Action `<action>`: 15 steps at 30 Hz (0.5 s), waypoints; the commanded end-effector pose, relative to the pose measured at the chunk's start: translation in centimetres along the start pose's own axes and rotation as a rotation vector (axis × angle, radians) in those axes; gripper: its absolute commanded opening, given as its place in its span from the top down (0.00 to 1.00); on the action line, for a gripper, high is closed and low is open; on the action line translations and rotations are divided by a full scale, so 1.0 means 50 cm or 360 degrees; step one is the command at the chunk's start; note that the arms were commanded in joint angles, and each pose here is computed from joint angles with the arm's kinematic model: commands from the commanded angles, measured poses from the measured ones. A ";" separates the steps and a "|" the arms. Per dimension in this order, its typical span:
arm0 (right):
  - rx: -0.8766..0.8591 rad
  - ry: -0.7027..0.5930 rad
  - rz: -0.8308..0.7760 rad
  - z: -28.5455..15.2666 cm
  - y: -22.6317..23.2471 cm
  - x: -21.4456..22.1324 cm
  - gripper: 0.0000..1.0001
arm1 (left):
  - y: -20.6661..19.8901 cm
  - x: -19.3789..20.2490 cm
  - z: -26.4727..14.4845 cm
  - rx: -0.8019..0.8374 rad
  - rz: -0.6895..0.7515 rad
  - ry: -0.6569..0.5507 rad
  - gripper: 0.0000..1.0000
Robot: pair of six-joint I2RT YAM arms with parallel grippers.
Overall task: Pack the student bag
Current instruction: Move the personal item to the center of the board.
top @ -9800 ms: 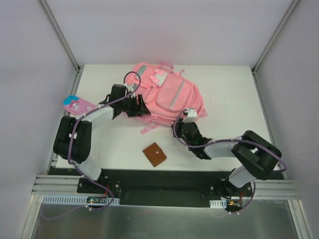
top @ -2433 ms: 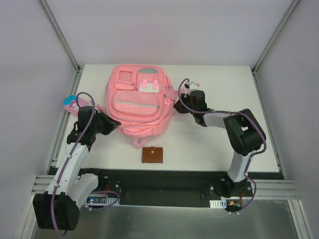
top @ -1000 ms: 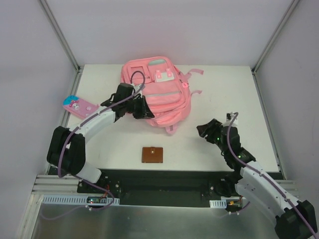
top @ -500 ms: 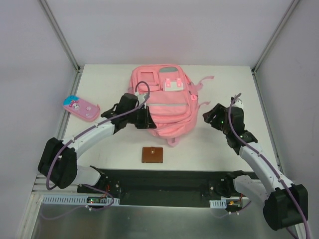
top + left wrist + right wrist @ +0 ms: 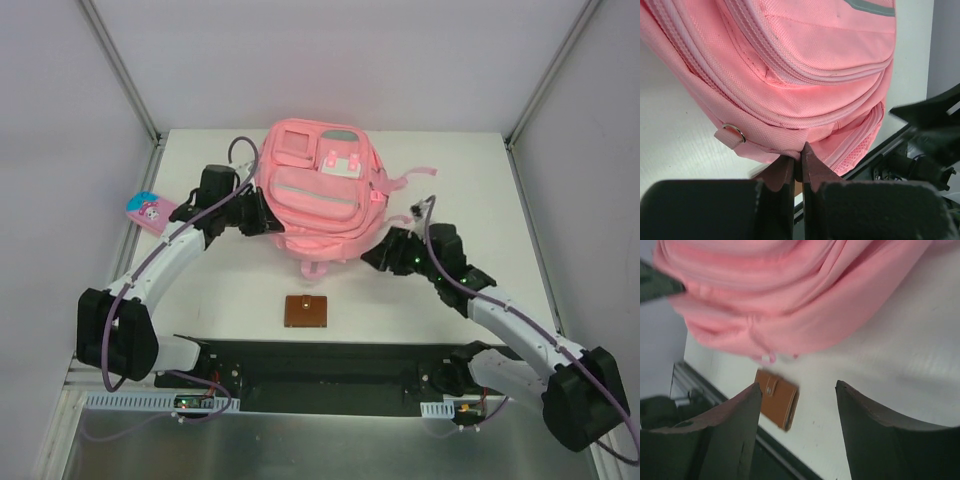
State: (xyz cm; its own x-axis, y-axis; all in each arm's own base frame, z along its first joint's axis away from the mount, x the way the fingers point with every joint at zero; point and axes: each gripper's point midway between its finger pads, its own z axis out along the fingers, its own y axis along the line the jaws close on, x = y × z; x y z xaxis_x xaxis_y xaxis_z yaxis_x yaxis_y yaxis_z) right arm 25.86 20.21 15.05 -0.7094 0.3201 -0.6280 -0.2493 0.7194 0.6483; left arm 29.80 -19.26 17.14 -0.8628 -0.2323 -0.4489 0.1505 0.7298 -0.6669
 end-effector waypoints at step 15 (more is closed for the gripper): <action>0.0072 0.0494 0.0090 0.077 0.093 0.311 0.45 | 0.052 -0.057 -0.014 -0.0233 0.0182 -0.0217 1.00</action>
State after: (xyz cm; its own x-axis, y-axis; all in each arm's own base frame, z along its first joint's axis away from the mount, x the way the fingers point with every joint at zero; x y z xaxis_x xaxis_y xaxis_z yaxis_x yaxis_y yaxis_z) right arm 14.89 27.88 5.19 -0.9152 0.0954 -0.3916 -0.1951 0.7453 0.6375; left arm 30.70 -17.55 15.64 -0.8550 -0.2126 -0.4731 0.1150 0.8117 -0.5726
